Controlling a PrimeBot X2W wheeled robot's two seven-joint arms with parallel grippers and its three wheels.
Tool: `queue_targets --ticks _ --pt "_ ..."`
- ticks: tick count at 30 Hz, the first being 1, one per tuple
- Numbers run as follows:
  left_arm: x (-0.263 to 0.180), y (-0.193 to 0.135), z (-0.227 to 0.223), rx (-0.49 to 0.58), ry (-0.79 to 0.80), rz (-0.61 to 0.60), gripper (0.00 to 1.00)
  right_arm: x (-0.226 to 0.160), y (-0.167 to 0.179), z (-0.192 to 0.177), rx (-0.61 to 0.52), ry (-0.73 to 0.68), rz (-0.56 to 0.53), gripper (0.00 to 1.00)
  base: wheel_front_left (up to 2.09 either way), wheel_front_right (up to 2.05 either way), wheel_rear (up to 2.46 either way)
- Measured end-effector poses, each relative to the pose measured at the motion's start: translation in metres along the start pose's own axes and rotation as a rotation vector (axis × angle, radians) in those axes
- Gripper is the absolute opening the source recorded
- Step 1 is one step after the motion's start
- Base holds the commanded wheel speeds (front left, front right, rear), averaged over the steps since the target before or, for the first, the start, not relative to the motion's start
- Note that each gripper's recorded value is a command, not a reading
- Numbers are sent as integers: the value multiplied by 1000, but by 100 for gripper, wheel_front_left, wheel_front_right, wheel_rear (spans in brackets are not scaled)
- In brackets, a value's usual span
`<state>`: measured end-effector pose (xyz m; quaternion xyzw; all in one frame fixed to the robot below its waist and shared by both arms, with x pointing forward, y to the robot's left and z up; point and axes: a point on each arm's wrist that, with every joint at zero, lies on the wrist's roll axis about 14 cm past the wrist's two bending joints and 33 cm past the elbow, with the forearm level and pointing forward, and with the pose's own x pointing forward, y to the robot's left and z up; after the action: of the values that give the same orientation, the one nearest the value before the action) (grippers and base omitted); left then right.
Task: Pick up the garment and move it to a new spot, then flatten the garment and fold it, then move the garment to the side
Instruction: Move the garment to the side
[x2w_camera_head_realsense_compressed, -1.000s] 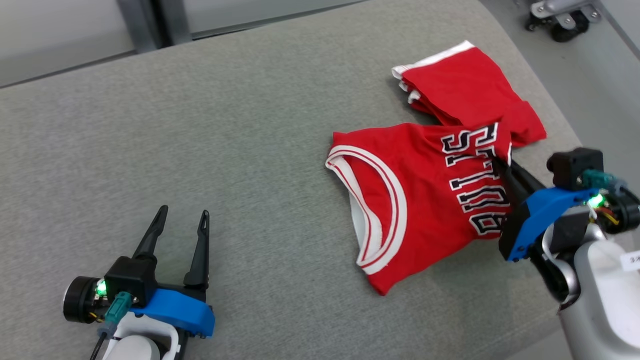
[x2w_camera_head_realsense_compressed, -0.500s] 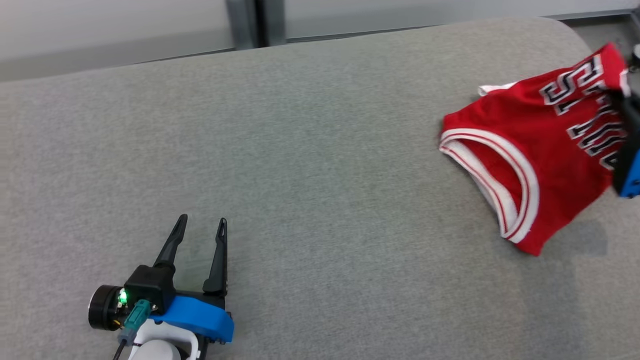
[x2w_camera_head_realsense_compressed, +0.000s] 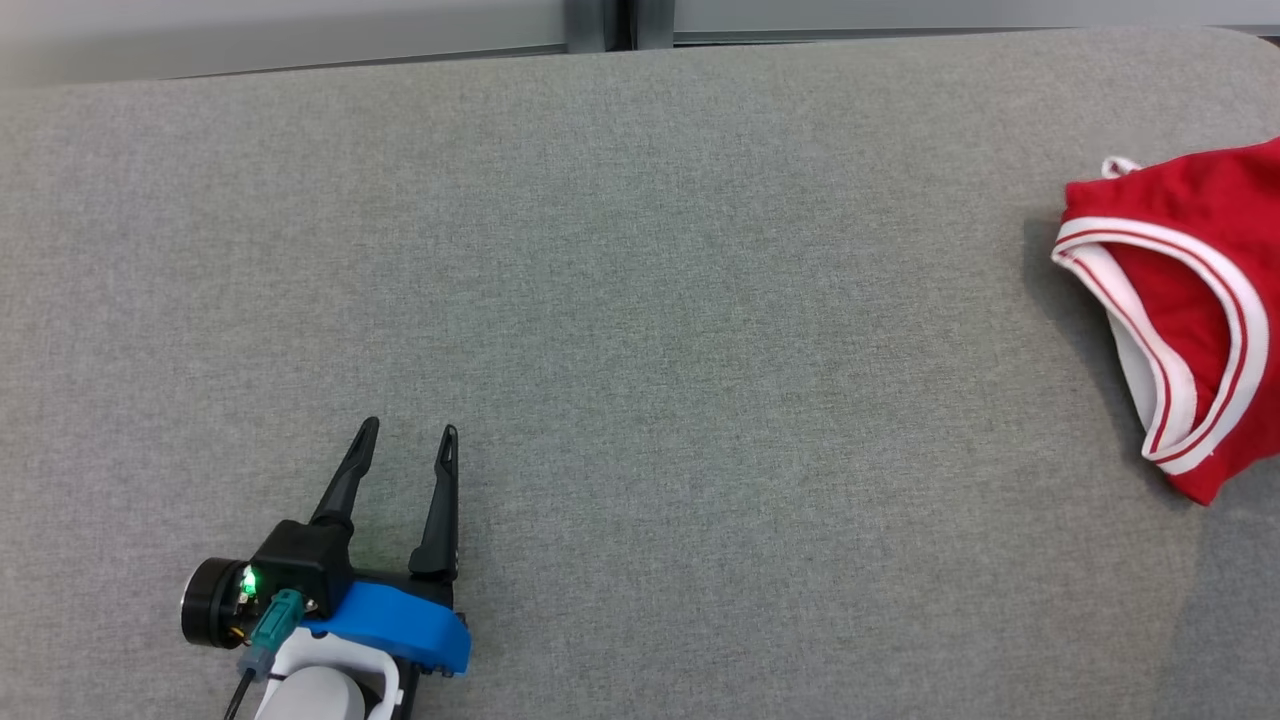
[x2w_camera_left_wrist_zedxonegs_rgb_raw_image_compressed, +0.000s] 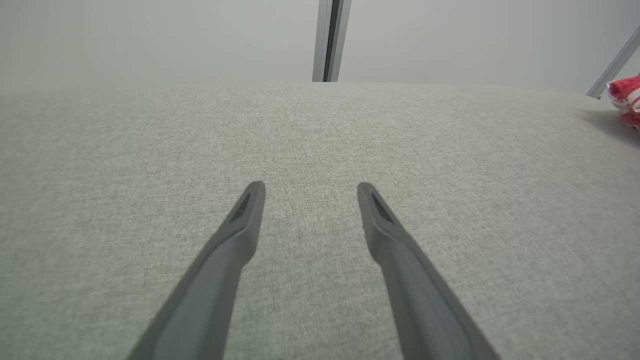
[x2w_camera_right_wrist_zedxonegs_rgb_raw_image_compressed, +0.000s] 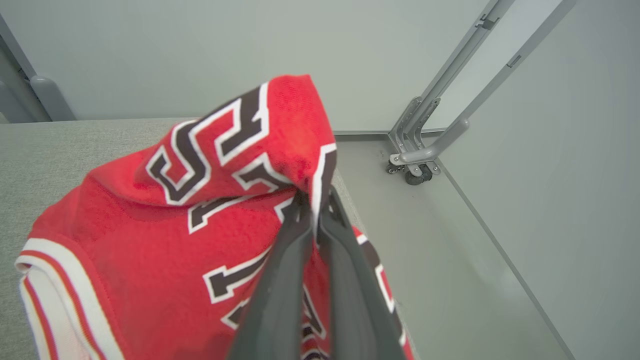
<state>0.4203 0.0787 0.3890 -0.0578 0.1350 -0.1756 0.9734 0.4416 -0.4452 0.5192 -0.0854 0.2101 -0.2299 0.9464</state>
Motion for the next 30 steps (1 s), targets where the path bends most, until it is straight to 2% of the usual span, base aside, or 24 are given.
queue_targets --ticks 1,2,5,15,22,30 --pt "0 1 0 1 0 1 100 0 -4 -2 -8 -3 -18 71 0 0 0" --pt "0 1 0 1 -1 1 100 1 -6 -5 -6 -3 -30 100 0 0 0" --pt "2 -2 0 3 -2 -9 100 1 1 -14 16 -1 -27 100 0 0 0" --pt "6 -13 8 20 -16 -43 100 -8 26 -2 -6 -67 38 100 0 0 0" --pt "0 -13 27 13 -70 -26 100 -25 57 36 -24 -229 128 100 0 0 0" --pt "-28 4 52 -12 -148 68 100 -69 118 57 53 -425 286 100 0 0 0"
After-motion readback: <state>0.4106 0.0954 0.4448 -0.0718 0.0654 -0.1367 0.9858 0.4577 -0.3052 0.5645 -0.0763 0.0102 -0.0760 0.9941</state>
